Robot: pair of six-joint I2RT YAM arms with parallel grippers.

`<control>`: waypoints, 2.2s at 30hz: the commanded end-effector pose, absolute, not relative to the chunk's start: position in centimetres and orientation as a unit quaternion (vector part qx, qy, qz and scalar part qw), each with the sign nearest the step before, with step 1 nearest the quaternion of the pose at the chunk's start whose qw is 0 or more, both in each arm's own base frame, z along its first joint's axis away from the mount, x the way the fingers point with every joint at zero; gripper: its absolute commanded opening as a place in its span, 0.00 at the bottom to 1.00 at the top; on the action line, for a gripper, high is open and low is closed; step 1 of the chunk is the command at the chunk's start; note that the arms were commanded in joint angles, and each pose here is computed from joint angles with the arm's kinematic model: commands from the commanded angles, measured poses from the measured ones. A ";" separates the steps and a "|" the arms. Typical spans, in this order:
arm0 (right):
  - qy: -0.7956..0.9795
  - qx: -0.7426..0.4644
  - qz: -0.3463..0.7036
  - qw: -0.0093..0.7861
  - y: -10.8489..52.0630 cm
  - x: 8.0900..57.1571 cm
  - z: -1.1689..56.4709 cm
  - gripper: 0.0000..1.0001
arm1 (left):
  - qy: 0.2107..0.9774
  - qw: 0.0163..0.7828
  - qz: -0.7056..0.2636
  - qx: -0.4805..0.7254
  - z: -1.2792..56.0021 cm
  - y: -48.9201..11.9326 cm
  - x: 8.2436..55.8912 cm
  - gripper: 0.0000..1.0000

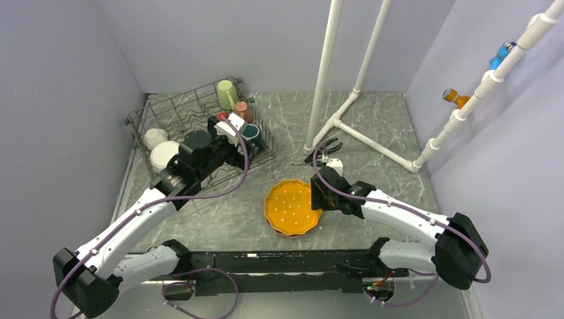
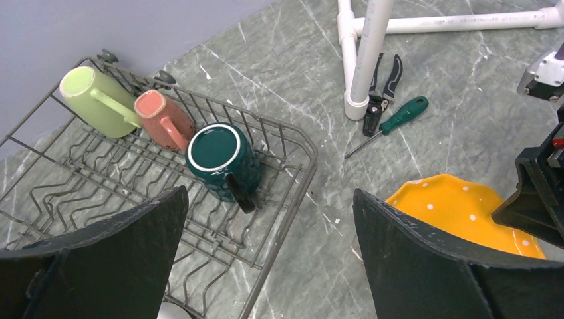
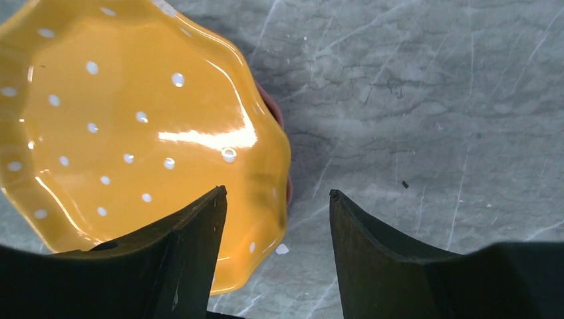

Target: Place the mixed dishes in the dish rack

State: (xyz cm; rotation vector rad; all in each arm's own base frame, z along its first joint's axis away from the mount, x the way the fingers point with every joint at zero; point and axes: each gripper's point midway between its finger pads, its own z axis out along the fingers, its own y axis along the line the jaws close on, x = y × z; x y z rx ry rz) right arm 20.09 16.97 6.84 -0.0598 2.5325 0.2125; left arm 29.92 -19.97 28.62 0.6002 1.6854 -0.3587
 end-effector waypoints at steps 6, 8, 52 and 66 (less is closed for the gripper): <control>0.941 -0.008 0.100 0.324 17.8 21.5 5.0 0.38 | 0.703 0.646 -0.138 0.262 31.4 -19.8 30.5 0.99; 0.940 -0.010 0.098 0.326 17.8 21.6 4.6 0.37 | 0.707 0.643 -0.134 0.264 31.1 -19.8 30.7 0.99; 0.884 0.141 0.307 0.323 17.4 21.2 10.3 0.00 | 0.738 0.466 -0.275 0.403 23.3 -29.6 28.8 0.87; 0.895 0.172 0.303 0.277 17.2 21.1 11.5 0.00 | 0.688 0.468 -0.188 0.521 20.8 -33.7 23.1 0.89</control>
